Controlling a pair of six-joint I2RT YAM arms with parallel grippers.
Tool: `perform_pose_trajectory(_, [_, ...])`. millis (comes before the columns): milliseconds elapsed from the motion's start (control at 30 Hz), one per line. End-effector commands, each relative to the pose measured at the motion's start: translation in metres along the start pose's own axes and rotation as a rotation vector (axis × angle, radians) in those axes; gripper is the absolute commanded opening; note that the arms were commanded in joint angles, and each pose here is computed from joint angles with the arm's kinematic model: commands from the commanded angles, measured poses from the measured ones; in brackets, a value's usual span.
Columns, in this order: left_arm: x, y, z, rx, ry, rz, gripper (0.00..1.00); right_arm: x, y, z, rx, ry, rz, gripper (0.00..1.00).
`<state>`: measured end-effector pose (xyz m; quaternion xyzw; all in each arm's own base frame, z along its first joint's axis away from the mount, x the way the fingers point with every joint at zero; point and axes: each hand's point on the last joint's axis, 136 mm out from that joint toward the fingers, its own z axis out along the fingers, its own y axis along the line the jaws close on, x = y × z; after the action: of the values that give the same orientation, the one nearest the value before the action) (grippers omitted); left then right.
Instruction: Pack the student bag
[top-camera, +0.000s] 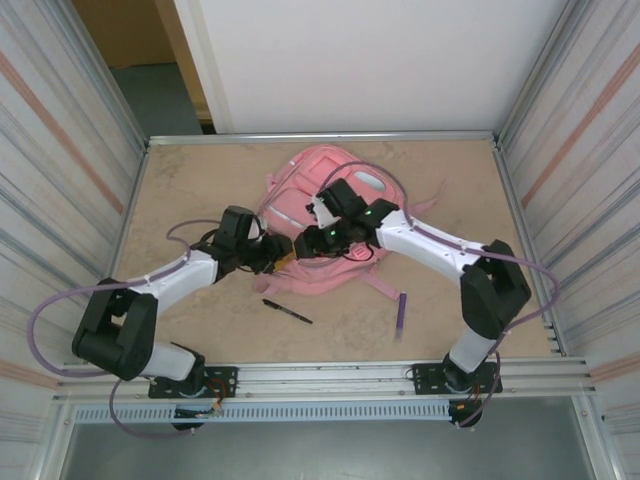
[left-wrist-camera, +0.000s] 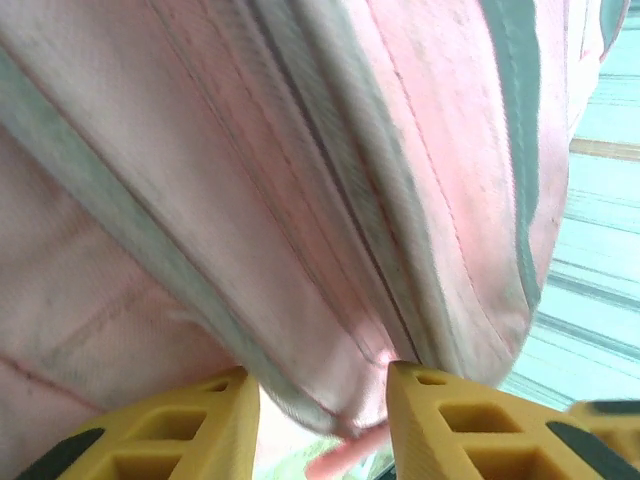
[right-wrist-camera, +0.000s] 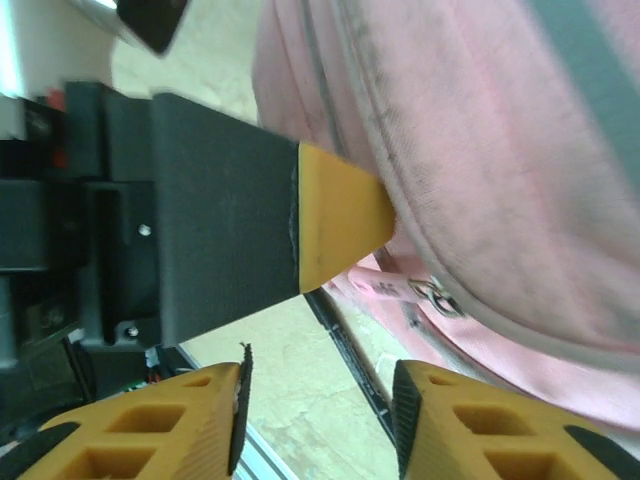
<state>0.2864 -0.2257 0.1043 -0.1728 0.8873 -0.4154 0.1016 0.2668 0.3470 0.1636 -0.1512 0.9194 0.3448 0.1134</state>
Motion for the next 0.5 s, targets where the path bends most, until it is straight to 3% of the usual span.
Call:
perform_pose_trajectory(0, [0.011,-0.006,-0.018,-0.027,0.049,0.099,0.38,-0.008,-0.017,-0.044,0.061,-0.072,-0.043,0.46])
perform_pose_trajectory(233, [0.020,-0.016,-0.033,-0.033,0.081,0.242,0.38,-0.025,-0.052,-0.105,0.203,-0.312,-0.036,0.51])
perform_pose_trajectory(467, [0.027,-0.027,-0.034,-0.038,0.167,0.322,0.38,-0.029,-0.054,-0.111,0.203,-0.354,-0.054,0.51])
